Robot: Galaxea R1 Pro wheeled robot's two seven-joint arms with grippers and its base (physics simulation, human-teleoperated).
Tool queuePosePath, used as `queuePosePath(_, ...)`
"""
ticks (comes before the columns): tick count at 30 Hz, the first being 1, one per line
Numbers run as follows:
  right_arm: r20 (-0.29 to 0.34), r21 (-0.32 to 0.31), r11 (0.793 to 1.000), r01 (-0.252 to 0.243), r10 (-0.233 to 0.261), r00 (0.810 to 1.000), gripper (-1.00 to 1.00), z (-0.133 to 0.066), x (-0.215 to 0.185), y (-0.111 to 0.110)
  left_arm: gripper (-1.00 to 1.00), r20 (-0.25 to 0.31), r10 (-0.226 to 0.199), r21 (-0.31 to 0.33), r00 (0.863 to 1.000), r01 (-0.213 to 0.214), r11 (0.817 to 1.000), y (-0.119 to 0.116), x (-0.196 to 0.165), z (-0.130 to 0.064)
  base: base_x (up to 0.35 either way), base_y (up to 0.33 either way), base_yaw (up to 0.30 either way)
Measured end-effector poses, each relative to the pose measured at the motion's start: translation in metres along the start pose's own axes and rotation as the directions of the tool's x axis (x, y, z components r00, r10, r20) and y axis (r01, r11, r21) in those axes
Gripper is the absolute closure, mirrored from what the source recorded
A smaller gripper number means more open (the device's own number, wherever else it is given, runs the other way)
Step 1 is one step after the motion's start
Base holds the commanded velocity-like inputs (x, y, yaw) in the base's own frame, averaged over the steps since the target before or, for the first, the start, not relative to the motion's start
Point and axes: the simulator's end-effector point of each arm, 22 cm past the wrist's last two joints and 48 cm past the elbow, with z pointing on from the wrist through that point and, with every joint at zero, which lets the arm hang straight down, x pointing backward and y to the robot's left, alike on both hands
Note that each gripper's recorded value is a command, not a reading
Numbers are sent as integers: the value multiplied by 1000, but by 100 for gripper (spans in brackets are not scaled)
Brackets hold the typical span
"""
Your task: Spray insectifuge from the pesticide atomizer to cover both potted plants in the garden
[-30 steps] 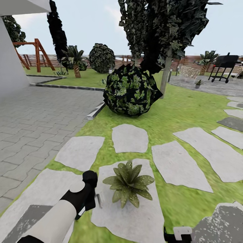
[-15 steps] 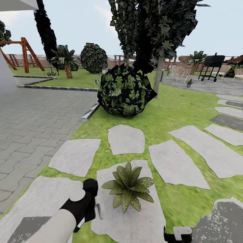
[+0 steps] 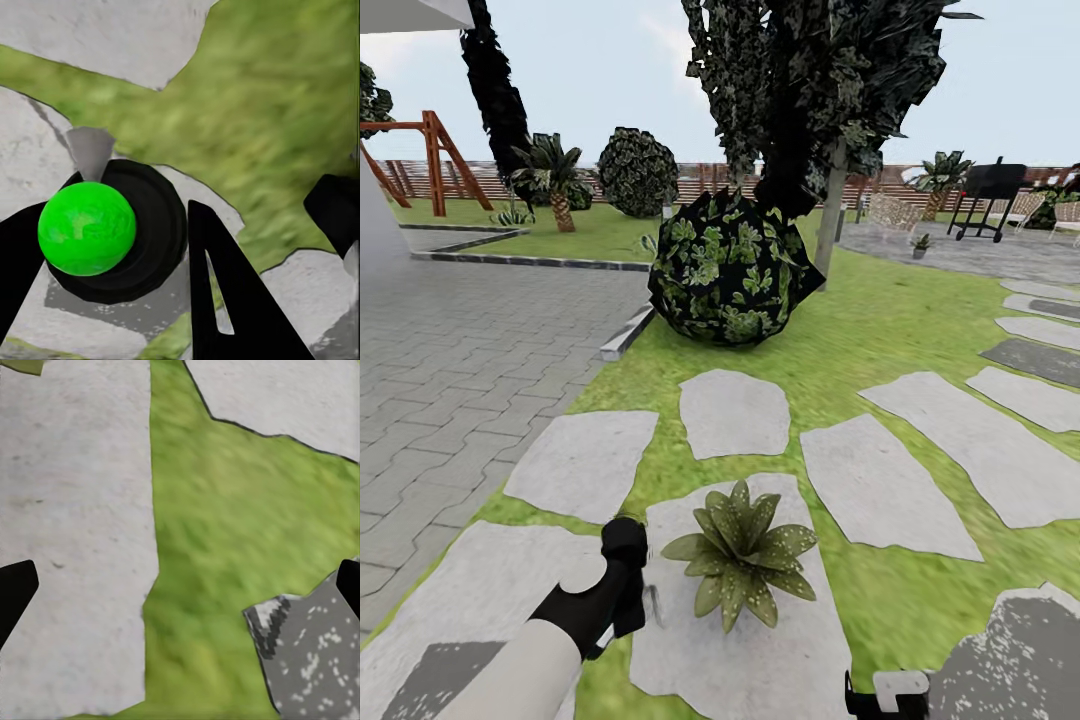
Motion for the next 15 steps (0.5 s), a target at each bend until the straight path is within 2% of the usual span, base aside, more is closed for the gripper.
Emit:
queuePosePath(3,0,0,1000,0,0,1000,-100,0,0,0,100,-38,-8,19,999,9,1000,-5,19,14,0,0,0)
queuePosePath(5,0,0,1000,-1,1,1000,-100,0,0,0,100,-35,-5,14,999,6,1000,-6,17,16,0,0,0)
queuePosePath(7,0,1,1000,-1,1,1000,-100,0,0,-1,100,-9,5,27,1000,-5,1000,-15,1,14,9,37,-4)
queuePosePath(12,0,0,1000,0,0,1000,-100,0,0,-1,100,-10,5,30,1000,-4,1000,-17,0,15,110,258,-248)
queuePosePath(15,0,0,1000,0,0,1000,-100,0,0,-1,100,-49,11,54,999,-9,998,-27,12,29,116,287,-295)
